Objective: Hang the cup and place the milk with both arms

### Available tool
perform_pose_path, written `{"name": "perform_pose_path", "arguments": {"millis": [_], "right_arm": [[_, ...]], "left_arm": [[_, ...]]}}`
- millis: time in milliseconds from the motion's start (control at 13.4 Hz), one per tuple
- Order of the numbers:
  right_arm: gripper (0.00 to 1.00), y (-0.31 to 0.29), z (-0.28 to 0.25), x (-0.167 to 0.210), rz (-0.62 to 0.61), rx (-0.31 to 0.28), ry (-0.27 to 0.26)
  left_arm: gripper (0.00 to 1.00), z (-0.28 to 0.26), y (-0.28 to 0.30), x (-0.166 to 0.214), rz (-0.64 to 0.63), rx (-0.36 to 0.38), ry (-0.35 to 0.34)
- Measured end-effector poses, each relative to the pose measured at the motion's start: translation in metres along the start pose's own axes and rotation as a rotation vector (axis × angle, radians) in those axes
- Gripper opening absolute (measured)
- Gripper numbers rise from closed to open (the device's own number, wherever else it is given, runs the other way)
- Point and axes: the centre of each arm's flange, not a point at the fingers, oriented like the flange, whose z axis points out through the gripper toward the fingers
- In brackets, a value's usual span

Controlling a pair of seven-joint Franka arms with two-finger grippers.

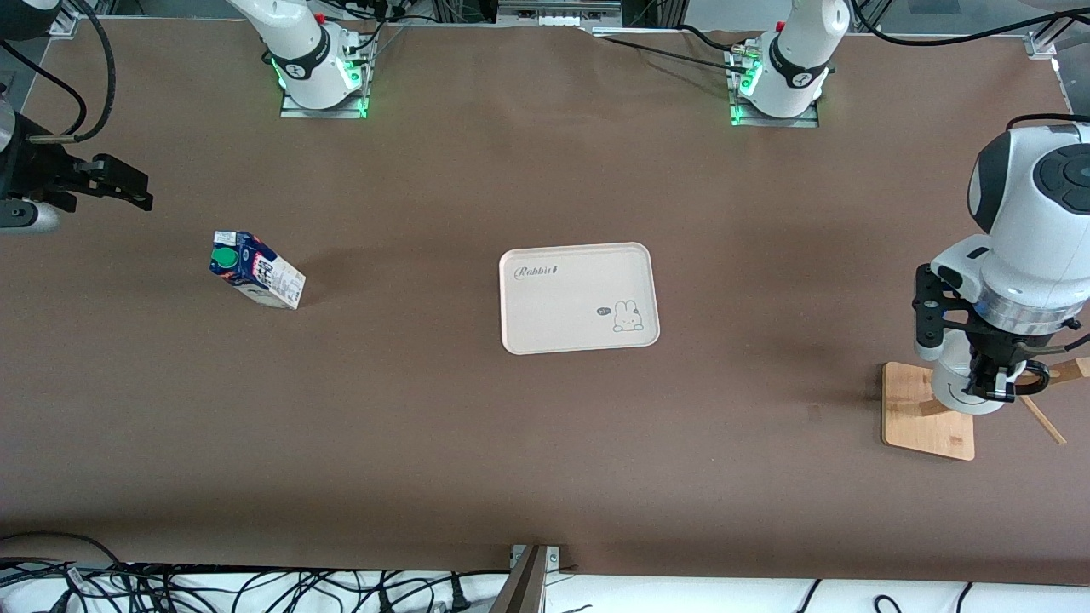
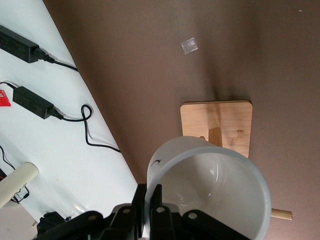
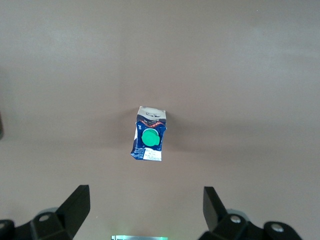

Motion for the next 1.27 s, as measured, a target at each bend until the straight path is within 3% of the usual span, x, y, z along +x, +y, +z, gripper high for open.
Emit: {"name": "perform_pose_path", "arguments": {"millis": [149,522,597,672,896,1045,1269], "right_arm": [[1.0,0.0,0.0,0.0,0.0,0.0,0.0],[1.0,0.0,0.0,0.0,0.0,0.0,0.0],[1.0,0.0,0.0,0.0,0.0,0.0,0.0],[1.0,0.0,0.0,0.0,0.0,0.0,0.0],[1.0,0.0,0.0,0.0,0.0,0.0,0.0],[1.0,0.0,0.0,0.0,0.0,0.0,0.0],[1.0,0.0,0.0,0.0,0.0,0.0,0.0]], "left_arm": [[0.11,0.005,0.004,0.0,0.0,-0.017,0.002],[0.62,0.024,0.019,-0.012,-0.019,-0.062,0.004],[0.63,0.025,0.02,-0.014,-0.024,-0.063,0.004],[0.7,0.024,0.02,-0.014,-0.034,-0.062,0.009],[0.98,0.008,0.02,-0.016,-0.131,-0.061,0.089],[1.0,-0.02,0.024,-0.023,-0.274,-0.079,0.145],[1.0,-0.072,0.036,-0.032,-0.562,-0.124,0.159]]}}
